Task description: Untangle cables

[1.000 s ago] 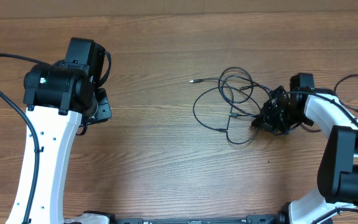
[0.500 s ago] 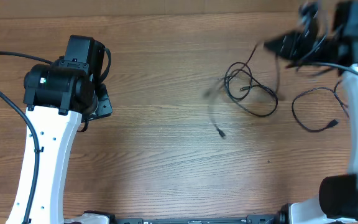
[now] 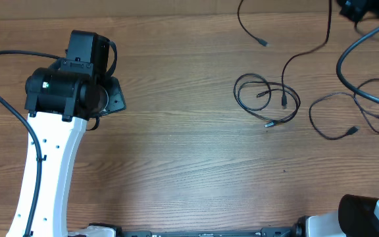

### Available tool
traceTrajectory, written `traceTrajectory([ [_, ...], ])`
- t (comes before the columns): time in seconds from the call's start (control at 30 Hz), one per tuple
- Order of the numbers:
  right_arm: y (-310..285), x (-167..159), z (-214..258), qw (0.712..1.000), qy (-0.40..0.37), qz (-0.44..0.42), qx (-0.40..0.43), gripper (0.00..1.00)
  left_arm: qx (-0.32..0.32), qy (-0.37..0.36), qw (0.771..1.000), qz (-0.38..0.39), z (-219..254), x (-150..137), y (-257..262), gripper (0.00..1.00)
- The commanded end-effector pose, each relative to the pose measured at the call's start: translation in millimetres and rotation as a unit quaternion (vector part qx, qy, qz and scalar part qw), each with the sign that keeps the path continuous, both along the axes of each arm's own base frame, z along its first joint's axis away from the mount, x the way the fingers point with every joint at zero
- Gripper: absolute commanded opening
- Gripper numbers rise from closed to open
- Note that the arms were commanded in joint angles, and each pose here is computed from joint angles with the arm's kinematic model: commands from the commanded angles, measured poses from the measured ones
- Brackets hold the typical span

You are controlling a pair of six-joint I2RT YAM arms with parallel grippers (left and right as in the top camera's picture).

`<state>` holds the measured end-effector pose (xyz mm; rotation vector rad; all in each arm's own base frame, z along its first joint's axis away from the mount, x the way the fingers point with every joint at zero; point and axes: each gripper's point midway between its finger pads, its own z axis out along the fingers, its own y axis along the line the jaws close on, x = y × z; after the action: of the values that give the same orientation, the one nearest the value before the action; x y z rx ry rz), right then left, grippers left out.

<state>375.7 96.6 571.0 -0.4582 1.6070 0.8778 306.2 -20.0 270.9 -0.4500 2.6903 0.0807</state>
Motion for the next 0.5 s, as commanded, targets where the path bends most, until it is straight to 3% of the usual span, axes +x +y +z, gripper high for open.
traceTrajectory([
  [0.0,-12.0,8.3,18.7,0.998,-0.022,-0.056,0.016,0.04,-0.022,0.010,1.000,-0.005,-5.6,1.0,-7.0,0.61],
  [0.17,-85.7,47.8,-4.4,0.955,0.017,-0.295,-0.005,0.04,-0.019,0.030,0.999,-0.005,-13.1,-1.0,-6.6,0.61],
  [0.3,-158.9,50.1,-34.0,0.882,0.069,-0.465,-0.034,0.04,-0.017,0.034,0.999,-0.008,-15.0,0.0,-6.8,0.61],
  [0.47,-228.2,39.2,-63.7,0.810,0.119,-0.572,-0.058,0.04,-0.015,0.034,0.999,-0.012,-14.9,0.3,-6.8,0.61],
])
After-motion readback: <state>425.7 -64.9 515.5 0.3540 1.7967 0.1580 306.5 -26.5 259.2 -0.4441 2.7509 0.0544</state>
